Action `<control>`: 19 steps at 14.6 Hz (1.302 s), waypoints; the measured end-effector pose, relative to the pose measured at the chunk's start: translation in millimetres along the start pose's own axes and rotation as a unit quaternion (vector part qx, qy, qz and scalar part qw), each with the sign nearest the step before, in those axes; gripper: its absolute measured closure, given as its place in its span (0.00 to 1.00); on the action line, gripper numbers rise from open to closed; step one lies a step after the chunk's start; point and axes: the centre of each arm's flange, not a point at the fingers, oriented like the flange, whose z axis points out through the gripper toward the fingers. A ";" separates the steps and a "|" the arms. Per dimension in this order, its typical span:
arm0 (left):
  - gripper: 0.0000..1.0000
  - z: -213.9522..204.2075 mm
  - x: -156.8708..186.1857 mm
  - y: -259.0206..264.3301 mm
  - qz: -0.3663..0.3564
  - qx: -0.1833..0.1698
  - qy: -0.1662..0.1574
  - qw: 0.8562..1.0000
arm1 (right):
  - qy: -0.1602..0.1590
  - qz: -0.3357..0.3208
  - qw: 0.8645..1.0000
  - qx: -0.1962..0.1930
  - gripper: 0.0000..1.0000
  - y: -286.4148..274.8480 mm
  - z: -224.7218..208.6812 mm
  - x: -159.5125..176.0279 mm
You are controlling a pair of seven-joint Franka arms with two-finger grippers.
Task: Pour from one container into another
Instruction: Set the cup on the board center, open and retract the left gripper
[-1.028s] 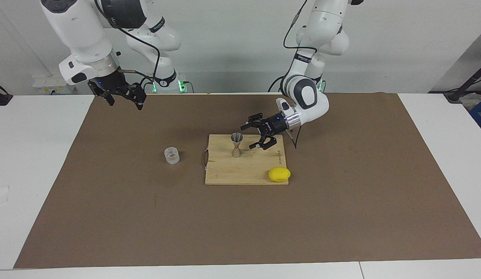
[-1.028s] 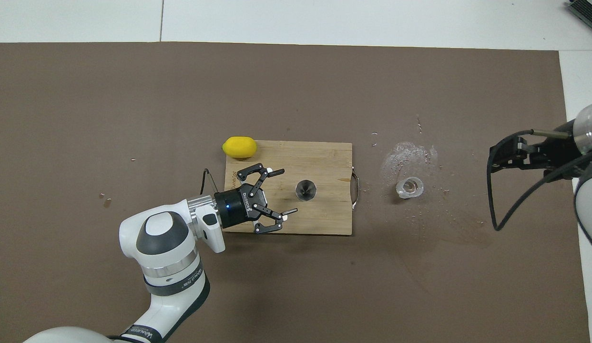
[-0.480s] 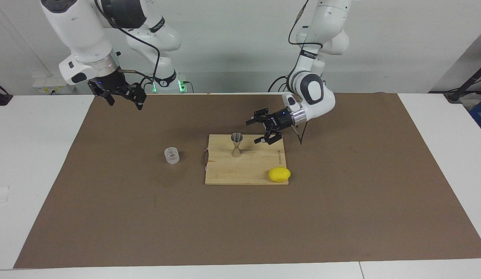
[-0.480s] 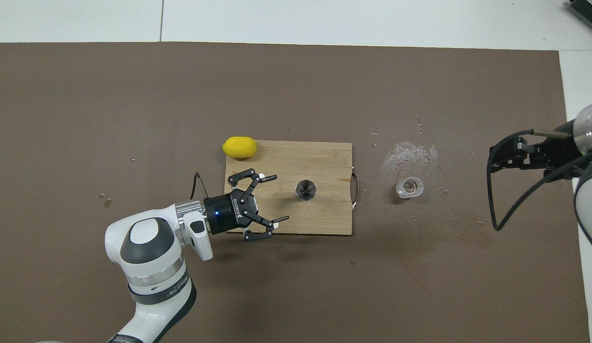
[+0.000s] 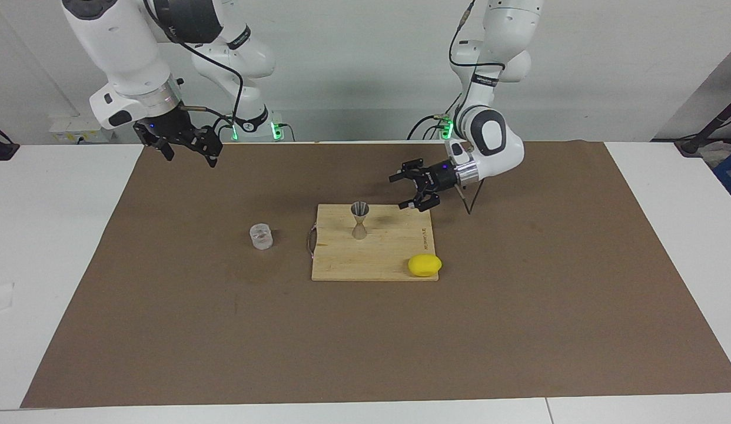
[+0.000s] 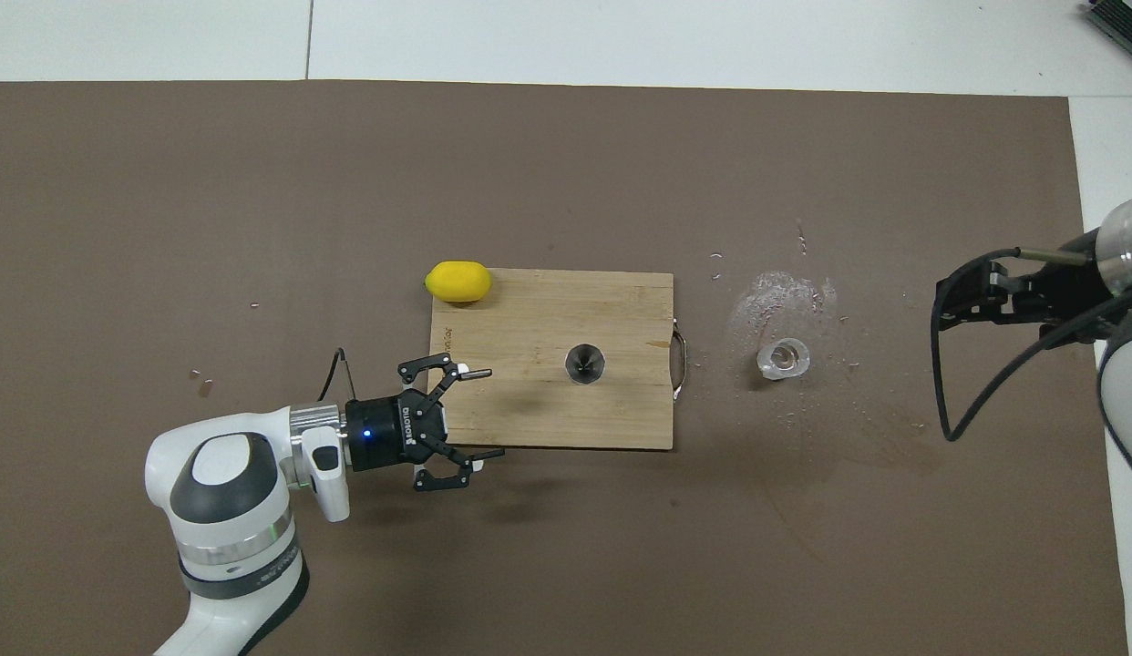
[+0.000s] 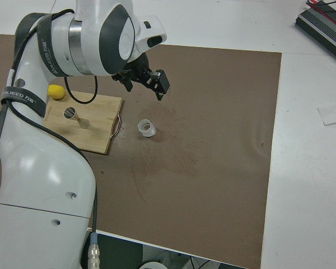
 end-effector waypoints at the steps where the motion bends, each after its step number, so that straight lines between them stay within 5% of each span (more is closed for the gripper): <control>1: 0.00 -16.7 -1.4 -3.6 0.003 -0.013 -0.005 1.000 | 0.000 0.000 1.000 0.000 0.00 0.0 0.0 0.0; 7: 0.00 -109.3 -13.3 -12.5 -0.001 -0.086 -0.055 0.995 | 0.000 0.000 1.000 0.000 0.00 0.0 0.0 0.0; 11: 0.00 -181.9 -4.3 -26.2 -0.011 -0.126 -0.124 0.984 | 0.000 0.000 1.000 0.000 0.00 0.0 0.0 0.0; 16: 0.00 -283.0 42.3 -57.9 -0.061 -0.127 -0.228 0.963 | 0.000 0.000 1.000 0.000 0.00 0.0 0.0 0.0; 19: 0.00 -312.0 78.6 -74.6 -0.121 -0.104 -0.307 0.938 | 0.000 0.000 1.000 0.000 0.00 0.0 0.0 0.0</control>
